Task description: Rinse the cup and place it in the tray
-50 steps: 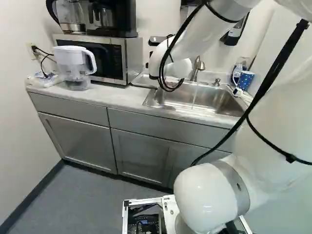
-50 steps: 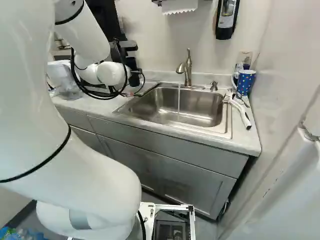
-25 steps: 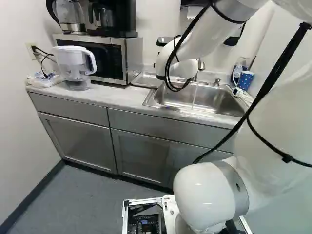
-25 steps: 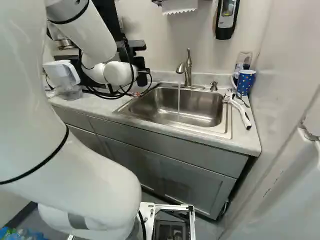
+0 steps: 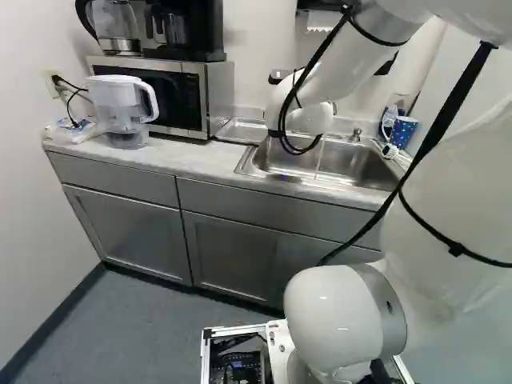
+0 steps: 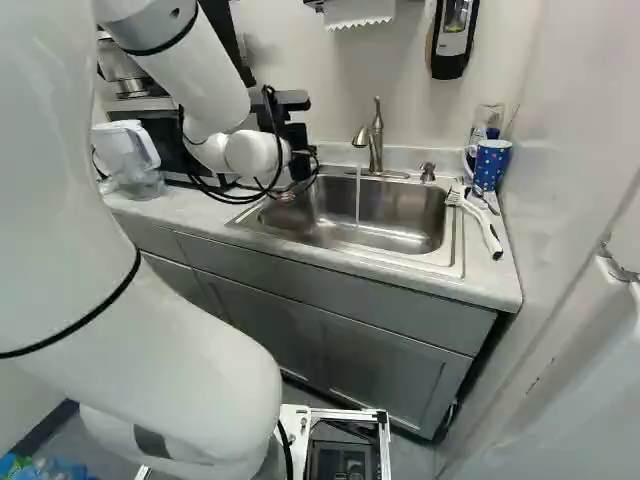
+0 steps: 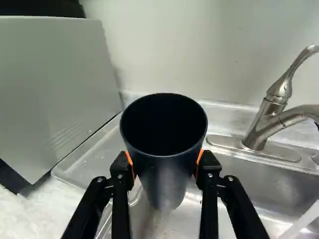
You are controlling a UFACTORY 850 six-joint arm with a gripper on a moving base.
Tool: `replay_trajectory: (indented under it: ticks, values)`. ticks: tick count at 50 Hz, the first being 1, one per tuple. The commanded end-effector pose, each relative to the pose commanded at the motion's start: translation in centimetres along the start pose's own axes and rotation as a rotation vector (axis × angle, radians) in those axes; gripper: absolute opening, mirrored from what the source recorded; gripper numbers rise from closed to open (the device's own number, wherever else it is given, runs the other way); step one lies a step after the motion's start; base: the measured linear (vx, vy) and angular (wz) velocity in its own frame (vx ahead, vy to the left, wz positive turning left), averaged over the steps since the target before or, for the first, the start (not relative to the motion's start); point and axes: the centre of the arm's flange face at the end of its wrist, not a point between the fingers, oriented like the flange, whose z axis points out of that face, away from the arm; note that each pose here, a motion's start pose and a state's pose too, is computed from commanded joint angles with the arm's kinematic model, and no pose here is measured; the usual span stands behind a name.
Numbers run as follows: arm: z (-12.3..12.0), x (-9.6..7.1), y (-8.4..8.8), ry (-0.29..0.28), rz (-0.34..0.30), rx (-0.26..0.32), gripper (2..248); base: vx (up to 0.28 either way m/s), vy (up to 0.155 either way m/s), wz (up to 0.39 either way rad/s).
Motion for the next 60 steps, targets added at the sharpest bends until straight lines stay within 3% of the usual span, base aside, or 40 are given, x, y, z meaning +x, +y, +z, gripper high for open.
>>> replay_trajectory:
  ticks: [23,53,60]
  values:
    - [0.7,-2.4,3.2,-0.053,0.02,-0.068,125,0.0,0.0,0.0]
    - [2.0,-5.4,3.6,-0.123,0.025,-0.074,125,0.0,0.0,0.0]
    - [1.9,-5.4,4.2,-0.123,0.029,-0.086,125,0.0,0.0,0.0]
